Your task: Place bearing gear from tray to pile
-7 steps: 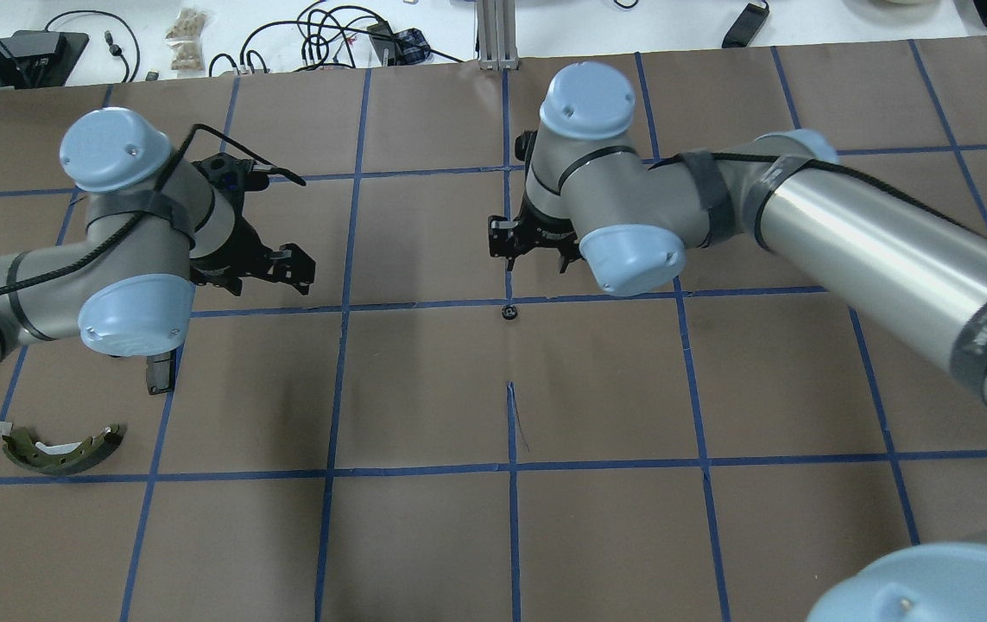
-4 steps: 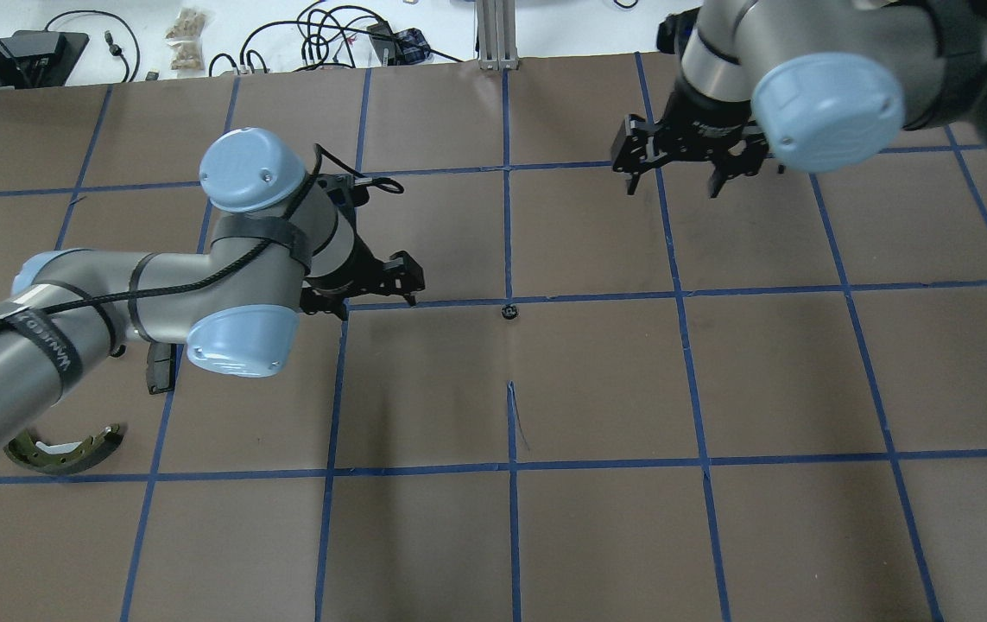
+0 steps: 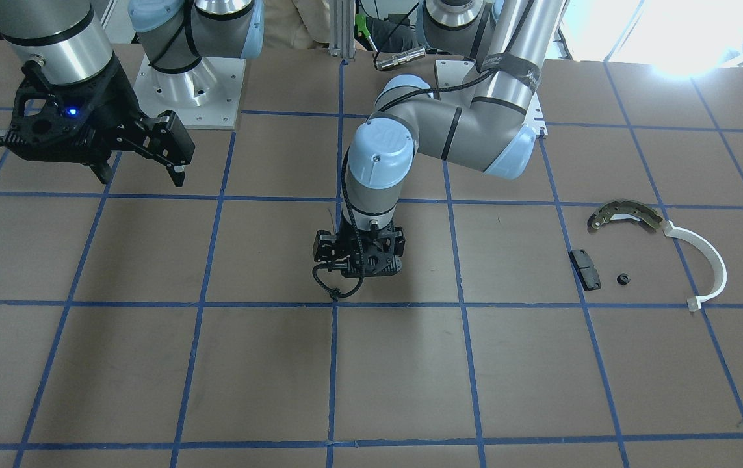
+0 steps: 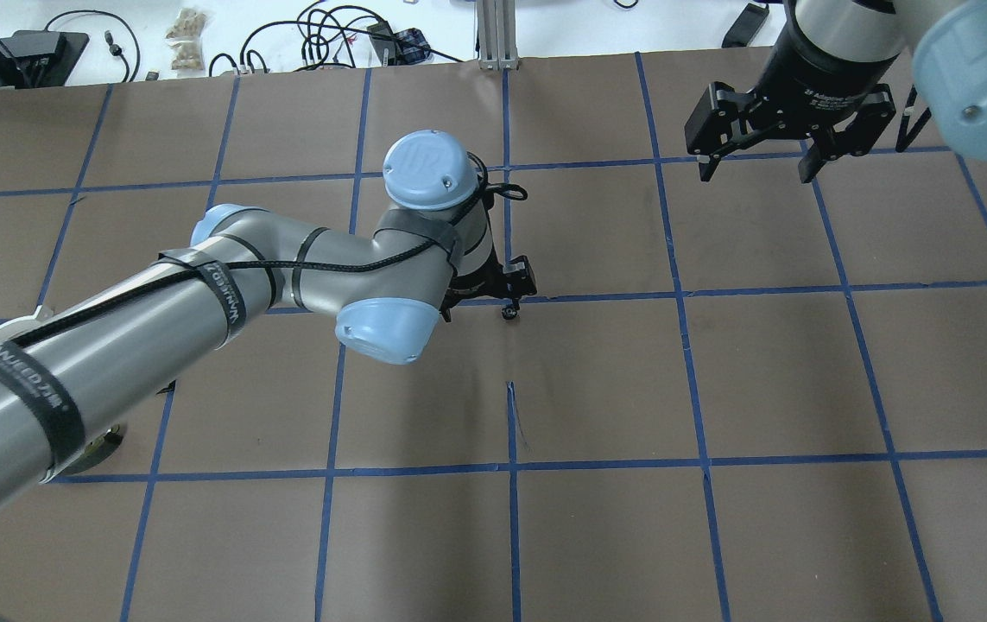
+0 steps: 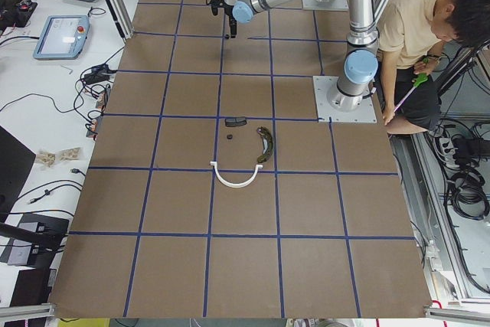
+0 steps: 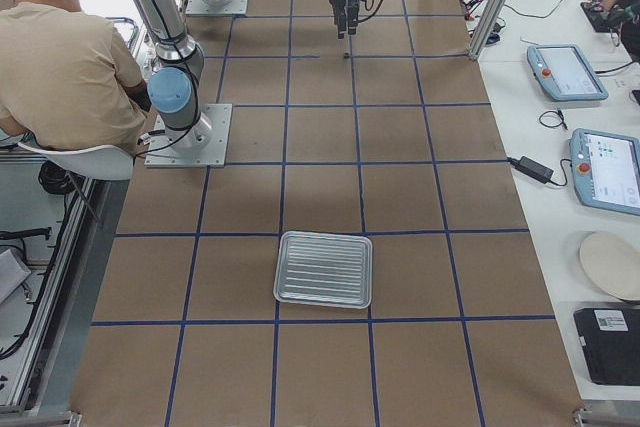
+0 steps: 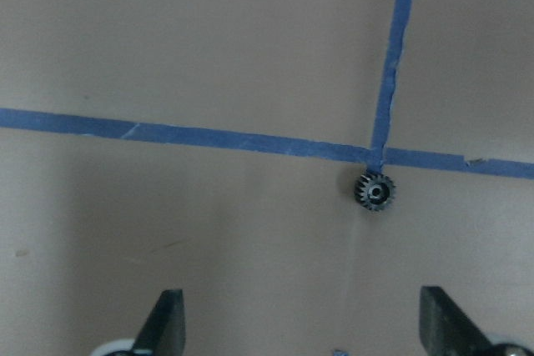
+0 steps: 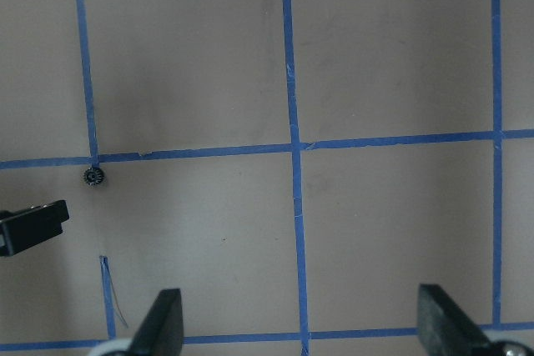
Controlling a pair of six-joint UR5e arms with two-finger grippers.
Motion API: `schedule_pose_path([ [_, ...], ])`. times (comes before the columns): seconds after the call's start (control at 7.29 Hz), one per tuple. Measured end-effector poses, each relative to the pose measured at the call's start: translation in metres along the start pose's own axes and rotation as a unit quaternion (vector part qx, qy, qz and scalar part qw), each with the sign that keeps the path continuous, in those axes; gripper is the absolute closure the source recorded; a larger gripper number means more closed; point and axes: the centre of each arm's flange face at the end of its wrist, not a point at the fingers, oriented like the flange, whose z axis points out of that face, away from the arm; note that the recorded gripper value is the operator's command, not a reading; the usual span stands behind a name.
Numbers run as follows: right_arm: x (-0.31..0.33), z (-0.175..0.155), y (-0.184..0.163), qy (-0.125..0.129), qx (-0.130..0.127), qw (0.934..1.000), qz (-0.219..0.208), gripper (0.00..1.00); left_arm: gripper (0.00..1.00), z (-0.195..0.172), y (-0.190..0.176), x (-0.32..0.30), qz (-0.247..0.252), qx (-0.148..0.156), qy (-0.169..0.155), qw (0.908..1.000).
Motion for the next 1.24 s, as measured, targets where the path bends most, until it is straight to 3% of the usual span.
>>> schedule_pose_path([
  [0.41, 0.0, -0.003, 0.003, -0.003, 0.002, 1.0, 0.002, 0.0, 0.08, 0.038, -0.019, 0.021, 0.008, 0.007, -0.017, 0.9998],
  [0.69, 0.0, -0.004, 0.002, -0.003, 0.003, 1.0, 0.003, 0.0, 0.45, 0.044, -0.03, 0.029, 0.011, 0.004, -0.03, 0.9995],
  [0.82, 0.0, -0.003, 0.002, -0.003, 0.003, 1.0, 0.003, 0.0, 0.51, 0.048, -0.031, 0.028, 0.012, 0.0, -0.035, 0.9993],
  [1.1, 0.0, -0.004, 0.002, -0.003, 0.003, 1.0, 0.003, 0.0, 0.52, 0.051, -0.029, 0.028, 0.011, -0.005, -0.035, 0.9993],
  [1.24, 0.0, -0.004, 0.003, -0.003, 0.003, 1.0, 0.003, 0.0, 0.66, 0.052, -0.028, 0.028, 0.011, -0.007, -0.034, 0.9993],
])
